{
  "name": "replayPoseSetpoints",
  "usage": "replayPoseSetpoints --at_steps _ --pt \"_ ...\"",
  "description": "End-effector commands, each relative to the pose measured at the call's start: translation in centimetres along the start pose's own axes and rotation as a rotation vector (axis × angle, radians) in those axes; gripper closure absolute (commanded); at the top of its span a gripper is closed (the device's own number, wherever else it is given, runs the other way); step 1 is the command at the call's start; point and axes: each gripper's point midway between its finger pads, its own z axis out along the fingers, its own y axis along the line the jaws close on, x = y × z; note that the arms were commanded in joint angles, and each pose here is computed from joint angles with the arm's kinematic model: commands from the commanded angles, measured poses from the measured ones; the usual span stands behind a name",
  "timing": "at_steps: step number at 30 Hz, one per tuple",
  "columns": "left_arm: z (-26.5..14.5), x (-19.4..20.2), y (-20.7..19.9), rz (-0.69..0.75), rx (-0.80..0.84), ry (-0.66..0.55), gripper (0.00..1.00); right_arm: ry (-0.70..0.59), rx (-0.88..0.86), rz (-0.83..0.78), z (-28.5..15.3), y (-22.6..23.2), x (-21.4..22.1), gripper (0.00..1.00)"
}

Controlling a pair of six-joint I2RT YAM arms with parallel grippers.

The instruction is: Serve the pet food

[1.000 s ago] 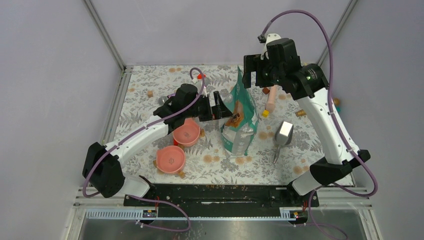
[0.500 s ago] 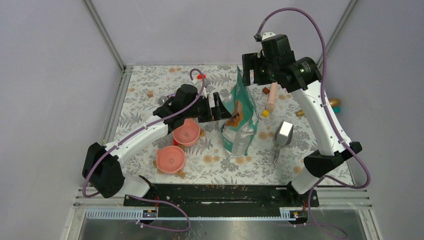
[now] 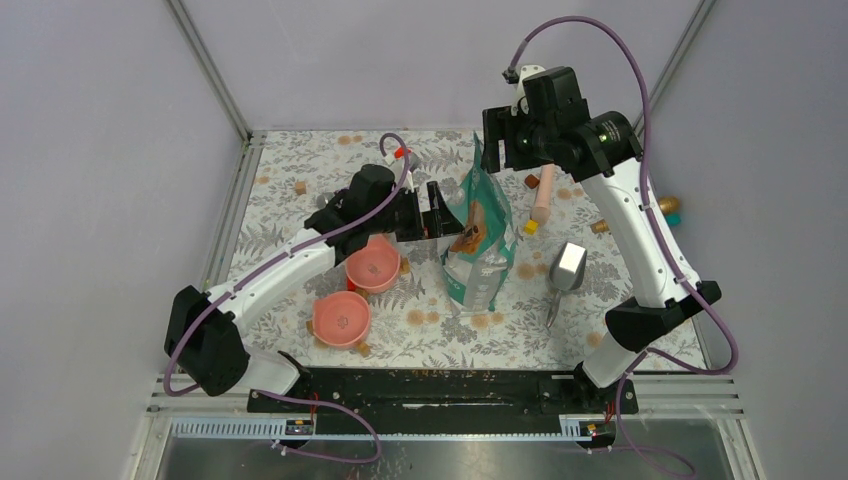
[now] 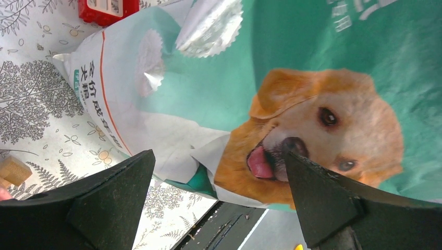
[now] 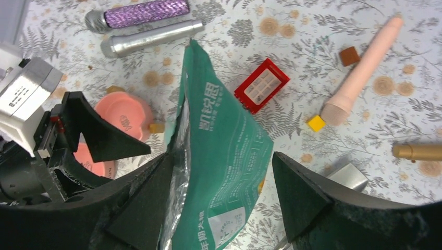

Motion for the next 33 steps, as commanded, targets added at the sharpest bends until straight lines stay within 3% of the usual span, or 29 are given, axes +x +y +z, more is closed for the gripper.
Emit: replayPoseSetpoints --at_steps 1,7,11,21,24,33 --pt "-1.0 -2.5 -3.0 0.056 0.069 -0.070 0.01 -0.017 -0.121 -0.010 -1.1 1.9 -0.4 0.23" --pt "-0.8 -2.5 -3.3 0.057 0.079 -0.061 0.01 -0.051 -0.031 0.000 -0.6 0.4 -1.2 0.25" --pt "-1.0 -2.6 -3.4 0.065 0.083 -0.063 0.01 -0.027 -0.003 -0.012 0.0 -0.1 -0.5 0.36" --pt "-0.3 -2.6 -3.7 0.070 0.100 -0.045 0.01 0.040 -0.197 -0.029 -1.1 2.8 2.0 0.40" --pt "-0.1 -2.6 -4.0 0.074 0.107 -0.042 0.01 0.022 -0.212 -0.017 -1.7 3.0 2.0 0.46" --pt "-1.0 -4.5 -4.2 0.079 0.030 -0.085 0.01 -0.009 -0.241 0.008 -2.3 3.6 1.4 0.46"
